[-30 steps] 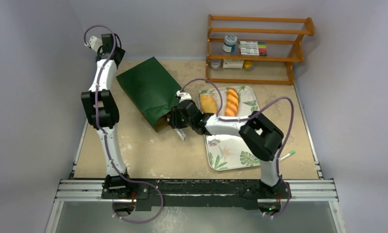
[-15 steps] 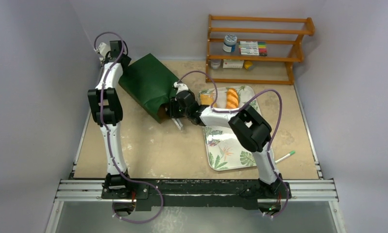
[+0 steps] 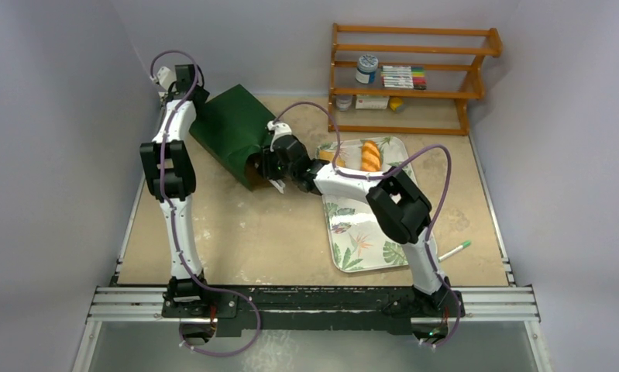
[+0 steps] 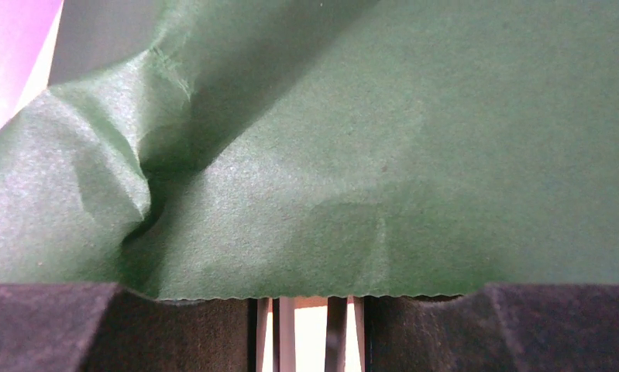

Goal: Take the fake bread out of the paper bag
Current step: Take out the fake bread from the paper bag.

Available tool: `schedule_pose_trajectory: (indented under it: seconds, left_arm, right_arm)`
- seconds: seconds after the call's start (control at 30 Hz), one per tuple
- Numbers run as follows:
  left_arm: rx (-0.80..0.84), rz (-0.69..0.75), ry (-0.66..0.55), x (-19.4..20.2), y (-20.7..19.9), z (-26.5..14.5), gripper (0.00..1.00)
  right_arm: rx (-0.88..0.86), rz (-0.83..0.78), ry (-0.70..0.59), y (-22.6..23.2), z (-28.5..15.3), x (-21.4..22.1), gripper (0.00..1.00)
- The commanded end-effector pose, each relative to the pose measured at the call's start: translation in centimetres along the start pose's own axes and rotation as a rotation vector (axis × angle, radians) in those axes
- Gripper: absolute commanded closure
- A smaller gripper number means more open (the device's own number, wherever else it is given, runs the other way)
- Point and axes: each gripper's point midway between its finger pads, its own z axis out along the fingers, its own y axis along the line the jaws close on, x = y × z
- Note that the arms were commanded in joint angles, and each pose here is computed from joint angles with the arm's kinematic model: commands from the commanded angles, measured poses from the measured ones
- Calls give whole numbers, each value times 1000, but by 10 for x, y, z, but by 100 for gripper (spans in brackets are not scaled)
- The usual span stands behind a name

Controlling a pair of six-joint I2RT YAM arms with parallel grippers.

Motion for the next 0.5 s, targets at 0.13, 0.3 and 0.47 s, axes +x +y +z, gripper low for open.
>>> schedule_pose_trajectory:
  seconds: [0.13,0.3,0.47]
  left_arm:
    - [31,23,41,14,-2,-8,60]
    - [32,23,50,18,0,-10,60]
    - [30,25,54,22,2,-11,61]
  right_arm:
    - [41,1,-71,5,12,-29,60]
    - [84,2,-77,-4,20,-24,60]
    - [128,-7,-88,-8,22,-23,60]
